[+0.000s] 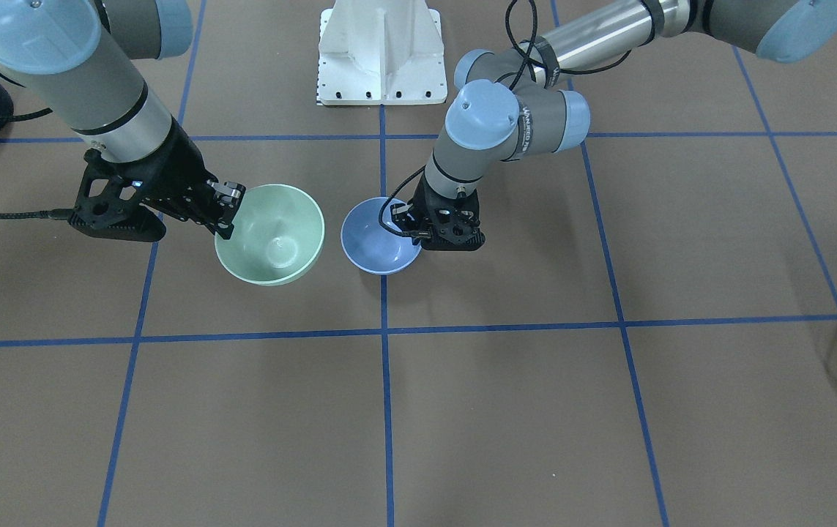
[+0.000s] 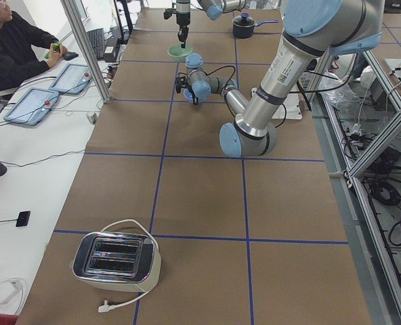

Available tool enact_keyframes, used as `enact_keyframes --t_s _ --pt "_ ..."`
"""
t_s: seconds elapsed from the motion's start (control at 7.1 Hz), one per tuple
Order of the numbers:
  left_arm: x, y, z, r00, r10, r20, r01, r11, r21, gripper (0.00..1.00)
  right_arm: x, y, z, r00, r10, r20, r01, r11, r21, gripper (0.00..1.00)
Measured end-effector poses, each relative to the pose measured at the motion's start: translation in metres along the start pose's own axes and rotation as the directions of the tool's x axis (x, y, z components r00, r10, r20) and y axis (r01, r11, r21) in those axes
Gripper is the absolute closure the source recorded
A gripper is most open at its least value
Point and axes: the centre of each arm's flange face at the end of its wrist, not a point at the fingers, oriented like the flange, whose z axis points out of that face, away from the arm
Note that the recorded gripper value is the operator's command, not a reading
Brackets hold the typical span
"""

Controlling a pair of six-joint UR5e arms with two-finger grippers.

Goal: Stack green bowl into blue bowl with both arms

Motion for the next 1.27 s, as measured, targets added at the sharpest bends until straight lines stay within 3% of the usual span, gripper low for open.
enact_keyframes --t_s 0.14,0.28,0.42,0.56,0.99,1.27 --pt "0.0 0.003 0.009 1.0 0.009 -0.004 -0.009 1.0 0.013 1.0 0.0 0.0 0.001 1.0 0.0 -0.001 0.0 1.0 -0.001 1.0" --pt "0.0 0.005 0.013 1.0 0.015 -0.009 -0.015 1.0 0.022 0.48 0.0 0.001 0.002 1.0 0.0 -0.002 0.0 1.0 -0.003 1.0" --pt "-0.002 0.005 0.015 1.0 0.022 -0.016 -0.021 0.999 0.025 0.19 0.0 0.001 0.004 1.0 0.0 -0.004 0.0 1.0 -0.004 1.0" --pt "-0.002 0.005 0.013 0.999 0.031 -0.034 -0.03 0.999 0.03 0.03 0.0 0.001 0.004 1.0 0.0 -0.005 0.0 1.0 -0.004 1.0" --pt "-0.011 -0.007 -0.017 0.997 0.031 -0.076 -0.028 0.999 0.04 0.02 -0.007 0.002 0.006 1.0 0.002 -0.002 -0.002 1.0 -0.007 1.0" --pt "-0.092 -0.056 -0.115 0.99 0.003 -0.143 -0.002 1.0 0.008 0.02 -0.043 0.02 0.026 1.0 0.027 -0.007 -0.027 1.0 -0.007 1.0"
